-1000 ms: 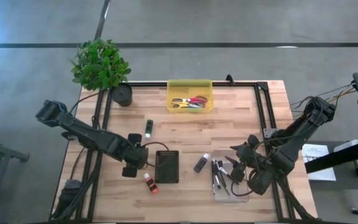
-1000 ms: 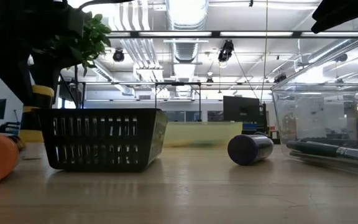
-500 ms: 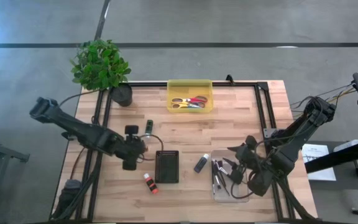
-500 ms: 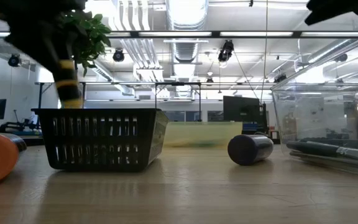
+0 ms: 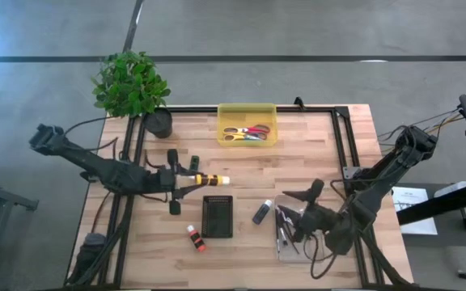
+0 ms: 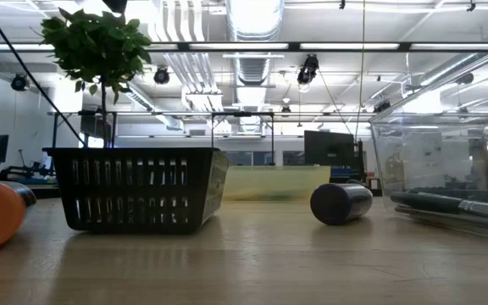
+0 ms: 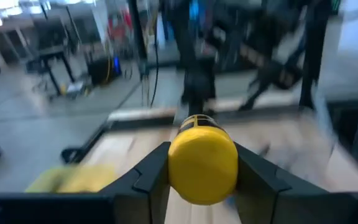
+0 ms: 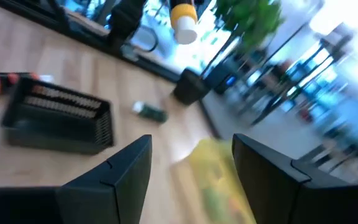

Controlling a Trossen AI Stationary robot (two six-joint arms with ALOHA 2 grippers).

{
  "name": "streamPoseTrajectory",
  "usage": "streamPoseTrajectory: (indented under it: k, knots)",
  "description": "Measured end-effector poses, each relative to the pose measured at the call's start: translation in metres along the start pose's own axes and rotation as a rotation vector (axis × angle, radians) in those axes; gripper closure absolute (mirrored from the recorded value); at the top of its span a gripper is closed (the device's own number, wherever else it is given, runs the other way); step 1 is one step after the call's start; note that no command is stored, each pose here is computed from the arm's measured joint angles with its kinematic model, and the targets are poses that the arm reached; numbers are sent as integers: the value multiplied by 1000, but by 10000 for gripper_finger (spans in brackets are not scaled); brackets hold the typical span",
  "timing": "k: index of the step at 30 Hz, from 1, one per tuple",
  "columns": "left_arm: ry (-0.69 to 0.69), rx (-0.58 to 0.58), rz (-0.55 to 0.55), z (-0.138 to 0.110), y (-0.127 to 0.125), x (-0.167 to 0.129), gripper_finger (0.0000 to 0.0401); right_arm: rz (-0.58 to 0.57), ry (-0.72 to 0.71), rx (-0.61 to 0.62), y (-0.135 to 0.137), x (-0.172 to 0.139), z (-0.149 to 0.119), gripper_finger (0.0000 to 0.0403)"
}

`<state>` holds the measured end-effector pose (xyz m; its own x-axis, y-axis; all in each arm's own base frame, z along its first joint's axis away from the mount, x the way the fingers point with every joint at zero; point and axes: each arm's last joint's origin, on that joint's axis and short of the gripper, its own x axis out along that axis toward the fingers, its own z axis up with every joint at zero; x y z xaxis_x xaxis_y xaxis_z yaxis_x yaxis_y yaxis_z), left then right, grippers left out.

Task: Pick & Place Paint Supplies
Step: Put the yellow paint bottle into the black bin

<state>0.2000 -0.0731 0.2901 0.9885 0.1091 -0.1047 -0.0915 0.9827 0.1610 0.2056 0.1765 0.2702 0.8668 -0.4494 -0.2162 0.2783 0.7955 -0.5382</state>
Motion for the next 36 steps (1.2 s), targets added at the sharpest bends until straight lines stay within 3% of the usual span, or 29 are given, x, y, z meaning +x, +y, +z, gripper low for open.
streamPoseTrajectory:
  k: [5,9,20,36]
  knots:
    - [-224,-104,-89,-14,-4,4,260,-51,-92,-103,2,10,3,182]
    - [-337,-157,-140,-22,-8,7,271,-3,-237,-105,-3,20,6,182]
    - [-334,-136,-177,-18,-24,35,257,116,-486,-75,-32,62,16,182]
    - [-354,-76,-185,-3,-30,54,261,250,-588,-34,-48,83,20,182]
